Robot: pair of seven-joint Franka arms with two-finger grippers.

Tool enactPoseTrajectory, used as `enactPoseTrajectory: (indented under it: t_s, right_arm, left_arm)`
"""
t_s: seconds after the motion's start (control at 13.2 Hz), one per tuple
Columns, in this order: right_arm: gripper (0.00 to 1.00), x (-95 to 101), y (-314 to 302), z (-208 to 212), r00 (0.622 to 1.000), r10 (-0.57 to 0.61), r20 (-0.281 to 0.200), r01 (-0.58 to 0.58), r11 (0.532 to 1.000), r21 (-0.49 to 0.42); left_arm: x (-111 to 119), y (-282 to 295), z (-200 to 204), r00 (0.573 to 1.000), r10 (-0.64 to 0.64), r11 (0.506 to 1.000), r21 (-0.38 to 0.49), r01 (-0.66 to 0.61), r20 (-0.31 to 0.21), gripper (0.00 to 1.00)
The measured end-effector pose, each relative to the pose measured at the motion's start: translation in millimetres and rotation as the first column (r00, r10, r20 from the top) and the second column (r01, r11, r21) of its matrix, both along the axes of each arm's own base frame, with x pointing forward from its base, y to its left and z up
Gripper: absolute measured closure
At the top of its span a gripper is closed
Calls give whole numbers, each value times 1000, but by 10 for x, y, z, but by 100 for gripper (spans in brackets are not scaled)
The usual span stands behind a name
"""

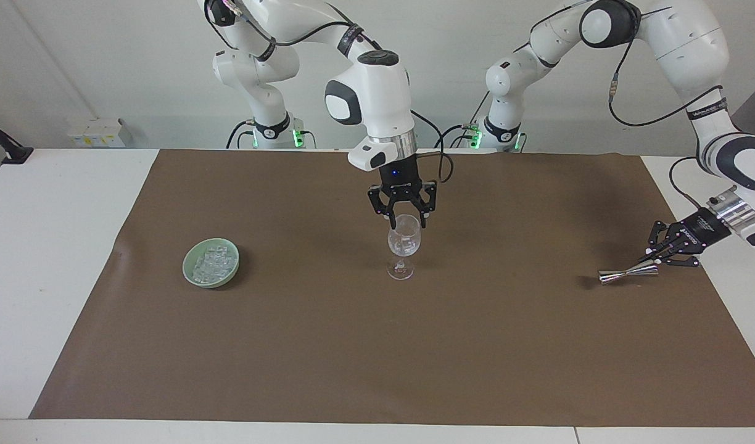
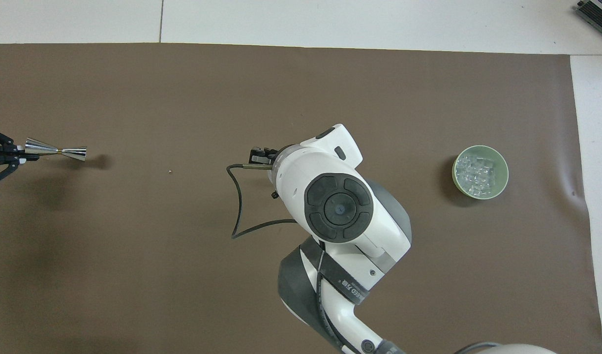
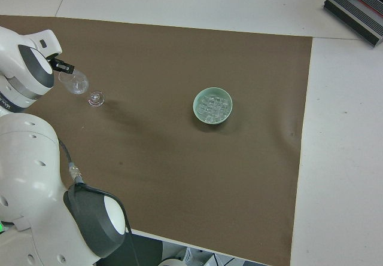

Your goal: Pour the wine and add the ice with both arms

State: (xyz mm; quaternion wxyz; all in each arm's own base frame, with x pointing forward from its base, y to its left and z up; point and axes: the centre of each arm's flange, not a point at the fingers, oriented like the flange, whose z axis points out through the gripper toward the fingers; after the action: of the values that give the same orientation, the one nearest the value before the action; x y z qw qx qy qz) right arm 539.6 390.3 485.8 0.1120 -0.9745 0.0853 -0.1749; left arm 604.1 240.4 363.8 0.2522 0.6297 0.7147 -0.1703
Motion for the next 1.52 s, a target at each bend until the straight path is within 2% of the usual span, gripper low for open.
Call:
enactPoseTrajectory:
  t_s: [0.15,0.23,0.45,0.83,1.14,1.36,1.44,1.52]
  right_arm:
    - [4,6,-6,7,1000,-1,1,1,1000,1]
    - [0,19,-18,26,1000,-4,4,4,1000,2]
    - [0,99,-174,177,999,-35,20,35,999,-3]
    - [0,262,-810,636,996,-83,17,84,991,-100]
    - [0,317,-1346,917,994,-109,13,109,978,-176]
    - [0,256,-1473,1071,991,-133,16,134,972,-193]
    - [0,235,-1502,1113,990,-141,12,141,970,-196]
    - [0,224,-1553,1167,988,-156,3,153,969,-195]
  left_arm:
    - [51,-147,104,995,-90,990,108,86,41,93]
    - [65,-223,137,990,-125,981,154,115,58,93]
    - [80,-446,137,972,-227,938,282,200,66,93]
    - [91,-907,238,916,-398,812,484,327,49,93]
    - [74,-1098,261,885,-463,761,535,368,49,94]
    - [26,-1208,260,868,-494,731,564,383,50,92]
    - [18,-1265,253,863,-503,726,566,391,48,85]
    - [16,-1309,246,860,-509,722,568,395,48,85]
